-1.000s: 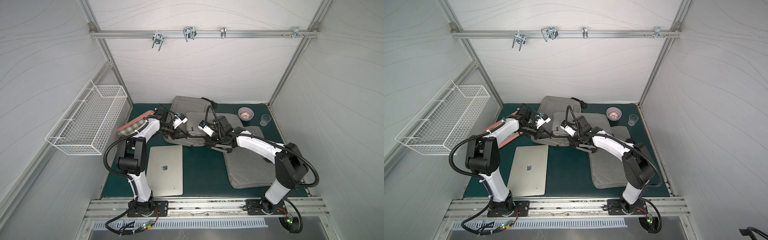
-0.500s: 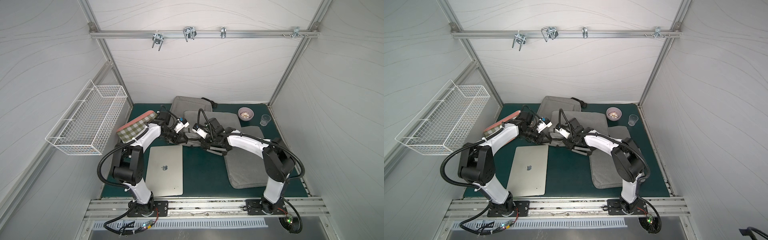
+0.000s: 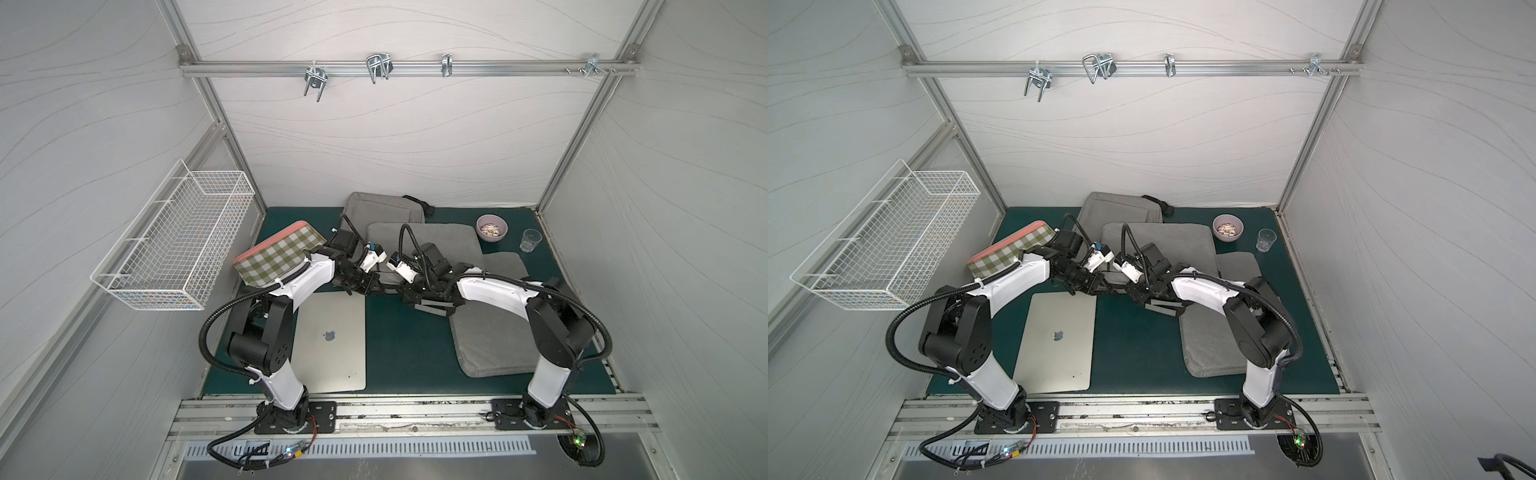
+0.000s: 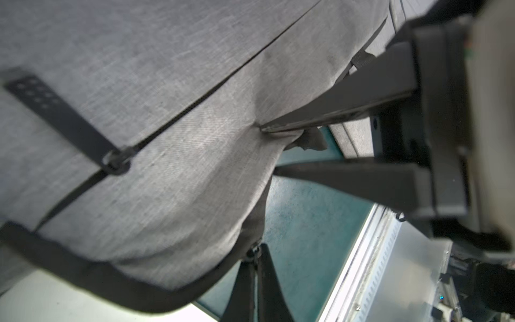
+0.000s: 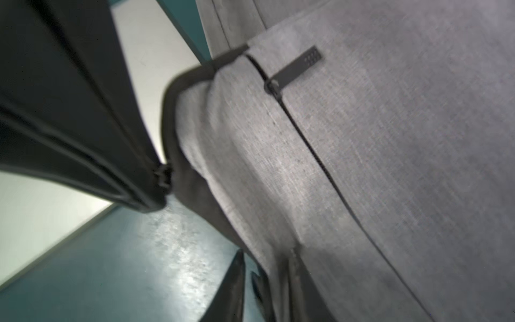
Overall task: Open the zippered laptop bag and take out the laptop
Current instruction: Unzip the zipper on the zippered laptop bag.
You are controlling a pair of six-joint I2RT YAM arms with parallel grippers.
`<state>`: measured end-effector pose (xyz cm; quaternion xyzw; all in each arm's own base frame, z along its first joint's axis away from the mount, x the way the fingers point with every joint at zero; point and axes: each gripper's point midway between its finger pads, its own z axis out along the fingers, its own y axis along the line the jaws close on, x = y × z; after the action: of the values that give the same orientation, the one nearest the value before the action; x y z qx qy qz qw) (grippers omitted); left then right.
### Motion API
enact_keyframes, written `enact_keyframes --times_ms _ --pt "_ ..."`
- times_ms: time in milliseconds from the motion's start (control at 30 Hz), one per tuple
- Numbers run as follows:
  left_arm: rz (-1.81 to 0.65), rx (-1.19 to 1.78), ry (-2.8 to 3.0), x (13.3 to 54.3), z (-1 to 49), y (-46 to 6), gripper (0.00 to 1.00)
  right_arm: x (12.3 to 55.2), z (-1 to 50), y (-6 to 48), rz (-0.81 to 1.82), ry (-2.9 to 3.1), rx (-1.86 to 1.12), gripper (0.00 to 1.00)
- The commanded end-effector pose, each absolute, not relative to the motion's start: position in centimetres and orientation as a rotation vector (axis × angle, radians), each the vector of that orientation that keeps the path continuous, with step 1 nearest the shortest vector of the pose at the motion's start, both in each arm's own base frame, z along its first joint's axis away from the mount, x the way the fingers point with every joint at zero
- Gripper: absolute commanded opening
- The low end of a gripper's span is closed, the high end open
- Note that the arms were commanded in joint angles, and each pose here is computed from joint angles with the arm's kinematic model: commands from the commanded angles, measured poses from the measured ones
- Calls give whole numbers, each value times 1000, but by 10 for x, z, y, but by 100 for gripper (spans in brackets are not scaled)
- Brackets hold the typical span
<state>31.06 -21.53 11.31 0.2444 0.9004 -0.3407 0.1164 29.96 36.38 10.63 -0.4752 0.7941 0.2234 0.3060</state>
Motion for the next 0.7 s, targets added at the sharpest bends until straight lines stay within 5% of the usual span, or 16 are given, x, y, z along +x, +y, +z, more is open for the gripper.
enact_keyframes --times_ms 0,367,667 --pt "-1089 679 2584 319 126 -233 6 294 139 371 684 2002 -1214 40" --pt "-964 512 2731 306 128 -210 46 290 152 341 852 2276 -688 59" --pt "-812 32 2716 331 133 -171 55 260 132 363 1018 2397 -528 57"
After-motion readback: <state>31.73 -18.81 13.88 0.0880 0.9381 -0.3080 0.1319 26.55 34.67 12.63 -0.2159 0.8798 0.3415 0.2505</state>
